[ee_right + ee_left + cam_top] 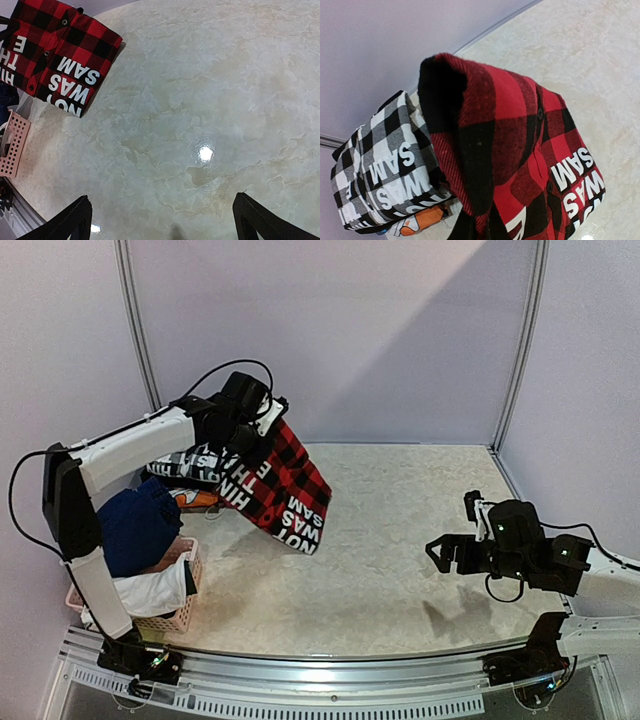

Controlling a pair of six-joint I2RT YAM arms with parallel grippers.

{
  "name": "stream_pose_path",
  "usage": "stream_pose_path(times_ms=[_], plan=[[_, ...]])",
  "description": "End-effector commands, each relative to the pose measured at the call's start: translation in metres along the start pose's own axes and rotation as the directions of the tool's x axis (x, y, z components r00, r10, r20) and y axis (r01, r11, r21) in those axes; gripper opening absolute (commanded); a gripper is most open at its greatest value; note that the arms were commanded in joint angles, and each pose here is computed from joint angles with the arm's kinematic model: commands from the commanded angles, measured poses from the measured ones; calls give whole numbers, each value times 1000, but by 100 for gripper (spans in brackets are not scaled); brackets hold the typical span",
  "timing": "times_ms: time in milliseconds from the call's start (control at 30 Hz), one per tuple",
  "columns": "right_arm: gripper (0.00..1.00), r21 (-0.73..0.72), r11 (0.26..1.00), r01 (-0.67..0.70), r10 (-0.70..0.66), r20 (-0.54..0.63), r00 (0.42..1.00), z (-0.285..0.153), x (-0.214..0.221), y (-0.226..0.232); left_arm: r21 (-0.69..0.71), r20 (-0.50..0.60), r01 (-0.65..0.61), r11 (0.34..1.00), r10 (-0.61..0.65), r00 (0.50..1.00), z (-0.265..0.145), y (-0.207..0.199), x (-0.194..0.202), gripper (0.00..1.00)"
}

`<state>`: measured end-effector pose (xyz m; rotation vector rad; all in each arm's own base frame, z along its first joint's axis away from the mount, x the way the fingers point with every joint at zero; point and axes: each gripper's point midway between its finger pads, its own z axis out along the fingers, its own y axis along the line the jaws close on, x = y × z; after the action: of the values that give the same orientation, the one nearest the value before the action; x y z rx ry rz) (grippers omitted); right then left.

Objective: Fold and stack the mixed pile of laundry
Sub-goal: Place the square-folded shirt at the corner of the board.

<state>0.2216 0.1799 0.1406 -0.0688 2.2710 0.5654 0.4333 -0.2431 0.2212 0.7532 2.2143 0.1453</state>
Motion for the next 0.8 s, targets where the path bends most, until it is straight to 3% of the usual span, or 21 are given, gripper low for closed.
stream_pose_path(times_ms=[0, 233, 767], plan=[[99, 1, 1000, 15, -15, -2, 1000, 1, 5, -3, -72, -16, -60, 996, 59, 998, 0, 26, -9, 0], [99, -1, 1000, 19, -19, -11, 1000, 3, 7, -3, -136, -3, -103, 985, 104, 995, -3, 46, -25, 0], [99, 9, 1000, 18, -17, -17, 1000, 6, 12, -7, -183, 64, -36, 982, 49, 997, -27, 110, -62, 0]])
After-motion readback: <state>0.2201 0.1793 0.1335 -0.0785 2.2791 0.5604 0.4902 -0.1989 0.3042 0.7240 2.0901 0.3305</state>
